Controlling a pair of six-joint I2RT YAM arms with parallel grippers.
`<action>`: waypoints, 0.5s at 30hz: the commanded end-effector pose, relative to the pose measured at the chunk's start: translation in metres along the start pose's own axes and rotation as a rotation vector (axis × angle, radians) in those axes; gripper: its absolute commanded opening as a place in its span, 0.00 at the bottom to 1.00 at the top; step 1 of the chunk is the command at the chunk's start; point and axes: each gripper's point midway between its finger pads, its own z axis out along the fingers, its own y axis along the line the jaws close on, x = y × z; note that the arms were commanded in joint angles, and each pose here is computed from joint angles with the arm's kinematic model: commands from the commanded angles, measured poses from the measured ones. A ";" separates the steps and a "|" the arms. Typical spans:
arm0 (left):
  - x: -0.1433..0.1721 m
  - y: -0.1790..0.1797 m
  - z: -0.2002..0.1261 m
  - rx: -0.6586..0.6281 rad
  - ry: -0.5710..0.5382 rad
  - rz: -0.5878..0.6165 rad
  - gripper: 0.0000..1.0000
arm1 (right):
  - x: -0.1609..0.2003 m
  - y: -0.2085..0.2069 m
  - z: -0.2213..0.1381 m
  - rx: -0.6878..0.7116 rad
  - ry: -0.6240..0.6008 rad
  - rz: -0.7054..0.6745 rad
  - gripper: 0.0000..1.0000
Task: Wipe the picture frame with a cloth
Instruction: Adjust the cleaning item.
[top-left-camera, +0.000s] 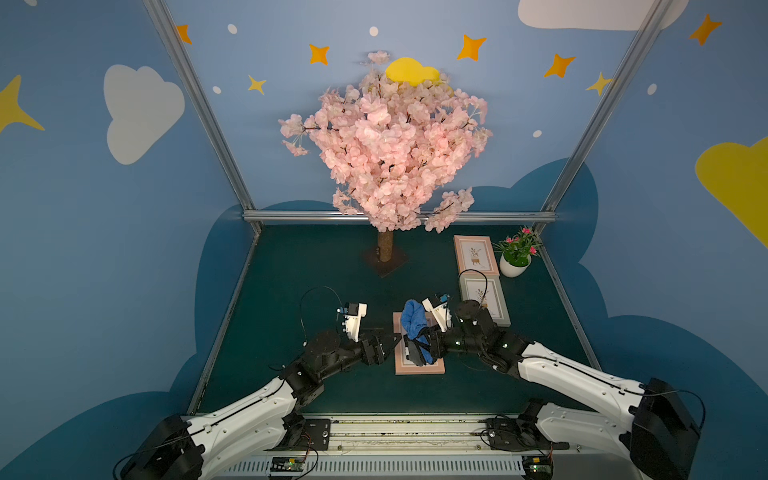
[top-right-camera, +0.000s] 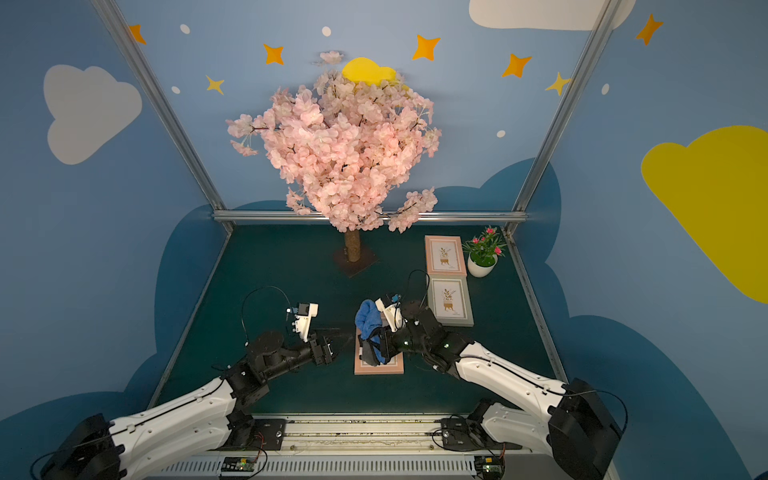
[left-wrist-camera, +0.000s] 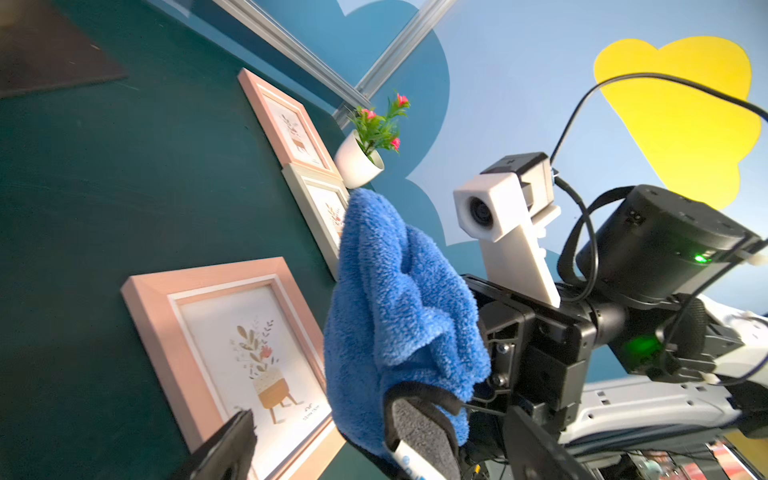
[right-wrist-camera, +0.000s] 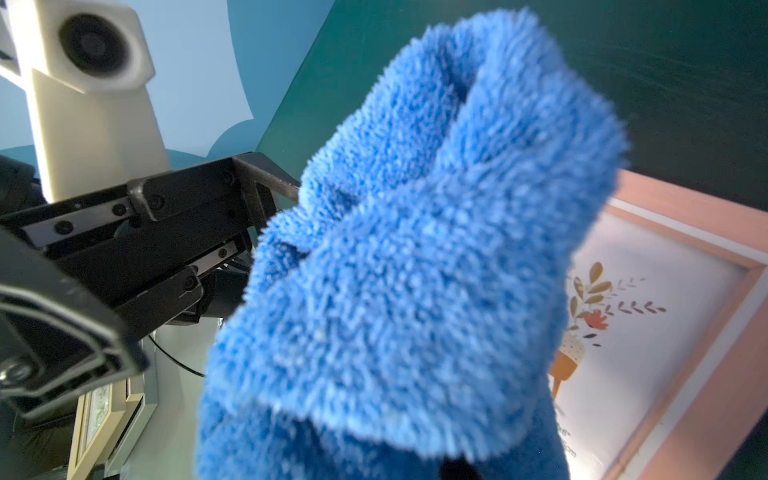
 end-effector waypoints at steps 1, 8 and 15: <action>-0.005 -0.022 0.007 0.088 0.031 0.022 0.94 | -0.014 0.016 0.000 -0.045 -0.068 -0.093 0.00; -0.005 -0.028 0.019 0.117 0.052 0.012 0.89 | -0.010 0.029 0.009 -0.056 -0.065 -0.162 0.00; 0.000 -0.030 0.027 0.133 0.080 0.000 0.56 | -0.009 0.036 0.017 -0.055 -0.065 -0.196 0.00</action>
